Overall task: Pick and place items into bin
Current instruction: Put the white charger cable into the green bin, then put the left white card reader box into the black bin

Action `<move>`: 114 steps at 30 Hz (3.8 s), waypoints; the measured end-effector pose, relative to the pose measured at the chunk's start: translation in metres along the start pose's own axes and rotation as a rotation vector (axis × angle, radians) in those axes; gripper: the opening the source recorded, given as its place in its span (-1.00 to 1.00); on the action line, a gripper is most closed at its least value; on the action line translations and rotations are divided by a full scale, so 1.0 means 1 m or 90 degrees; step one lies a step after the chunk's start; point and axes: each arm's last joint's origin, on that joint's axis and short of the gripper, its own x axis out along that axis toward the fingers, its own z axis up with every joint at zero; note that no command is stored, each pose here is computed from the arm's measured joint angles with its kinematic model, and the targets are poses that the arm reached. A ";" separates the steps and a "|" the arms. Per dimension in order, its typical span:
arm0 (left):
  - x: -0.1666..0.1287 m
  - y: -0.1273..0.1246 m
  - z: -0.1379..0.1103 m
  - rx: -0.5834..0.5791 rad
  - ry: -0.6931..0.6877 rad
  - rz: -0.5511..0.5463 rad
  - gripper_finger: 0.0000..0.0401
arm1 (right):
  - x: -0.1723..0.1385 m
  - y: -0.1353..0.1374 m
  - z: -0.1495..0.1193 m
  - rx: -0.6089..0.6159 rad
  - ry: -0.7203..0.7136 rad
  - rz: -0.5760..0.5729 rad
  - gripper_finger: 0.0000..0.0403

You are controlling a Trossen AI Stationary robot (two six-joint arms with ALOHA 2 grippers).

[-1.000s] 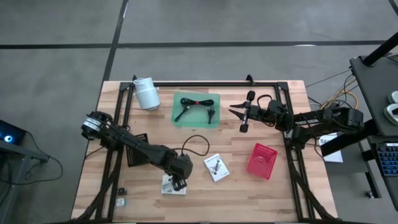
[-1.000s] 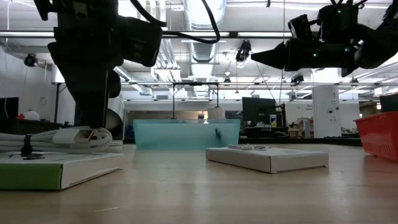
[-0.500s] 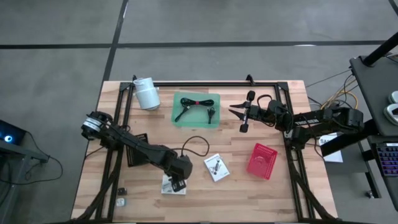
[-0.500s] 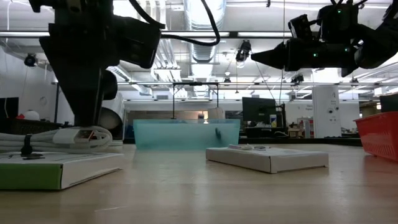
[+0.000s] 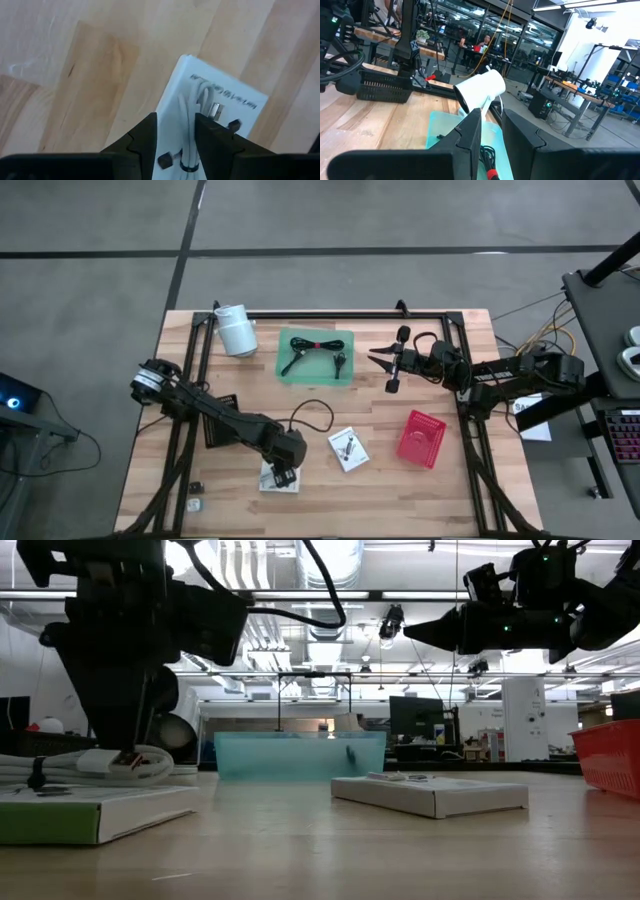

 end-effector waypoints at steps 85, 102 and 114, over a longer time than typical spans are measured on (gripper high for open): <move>-0.128 0.152 0.158 0.291 -0.294 0.290 -0.19 | 0.000 0.000 0.000 -0.011 0.001 0.000 -0.67; -0.086 0.022 0.079 0.266 -0.139 0.169 -0.14 | 0.000 0.000 0.000 -0.010 0.000 0.000 -0.67; -0.070 -0.066 -0.003 0.135 -0.158 0.070 -0.14 | 0.000 0.000 0.000 -0.010 0.000 0.000 -0.67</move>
